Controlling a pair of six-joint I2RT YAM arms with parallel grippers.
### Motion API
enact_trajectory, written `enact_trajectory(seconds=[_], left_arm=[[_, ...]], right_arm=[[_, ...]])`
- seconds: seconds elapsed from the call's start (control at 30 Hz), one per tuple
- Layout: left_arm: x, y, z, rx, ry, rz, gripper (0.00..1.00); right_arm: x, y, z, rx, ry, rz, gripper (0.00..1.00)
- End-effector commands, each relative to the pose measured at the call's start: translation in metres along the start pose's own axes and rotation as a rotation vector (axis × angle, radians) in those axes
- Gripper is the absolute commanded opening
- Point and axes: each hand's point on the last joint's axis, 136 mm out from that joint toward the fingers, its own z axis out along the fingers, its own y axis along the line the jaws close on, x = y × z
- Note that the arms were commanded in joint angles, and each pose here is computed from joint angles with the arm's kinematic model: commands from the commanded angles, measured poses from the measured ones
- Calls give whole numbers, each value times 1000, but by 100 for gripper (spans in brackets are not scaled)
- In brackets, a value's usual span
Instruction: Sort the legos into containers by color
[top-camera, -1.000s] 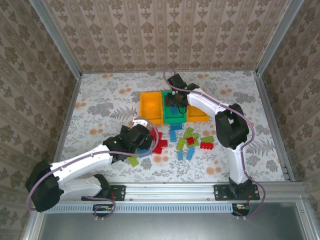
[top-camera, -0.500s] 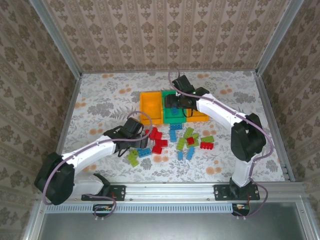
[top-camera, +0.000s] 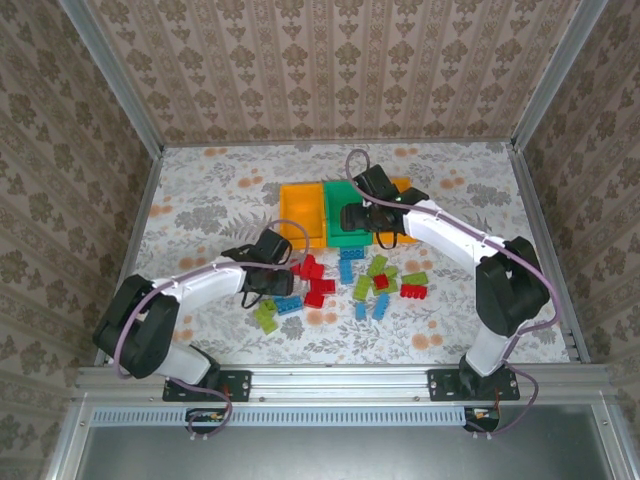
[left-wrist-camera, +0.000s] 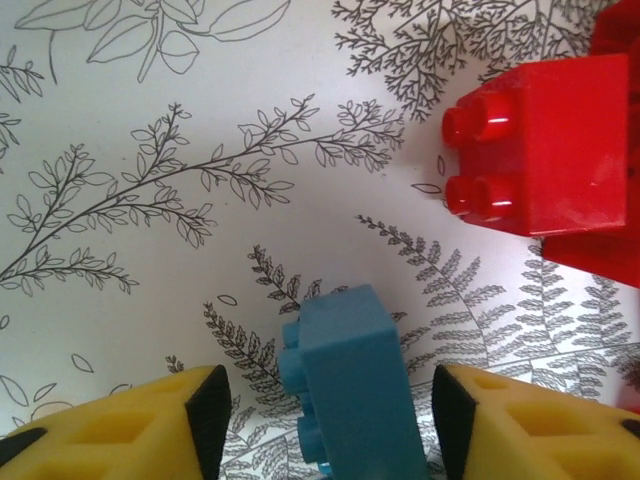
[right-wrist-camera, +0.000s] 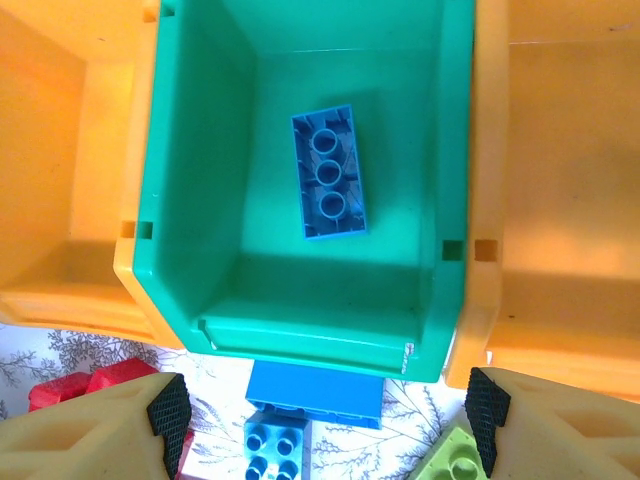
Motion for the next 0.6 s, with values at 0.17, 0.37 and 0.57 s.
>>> enact_trajectory(seconds=[0.17, 0.37, 0.57], left_arm=[[-11, -2, 5, 35, 5, -44, 37], [-14, 0, 3, 32, -6, -48, 16], [-38, 0, -32, 30, -112, -45, 12]], right_arm=[[2, -8, -14, 25, -25, -4, 76], [8, -9, -11, 35, -13, -42, 77], [18, -13, -11, 69, -12, -57, 77]])
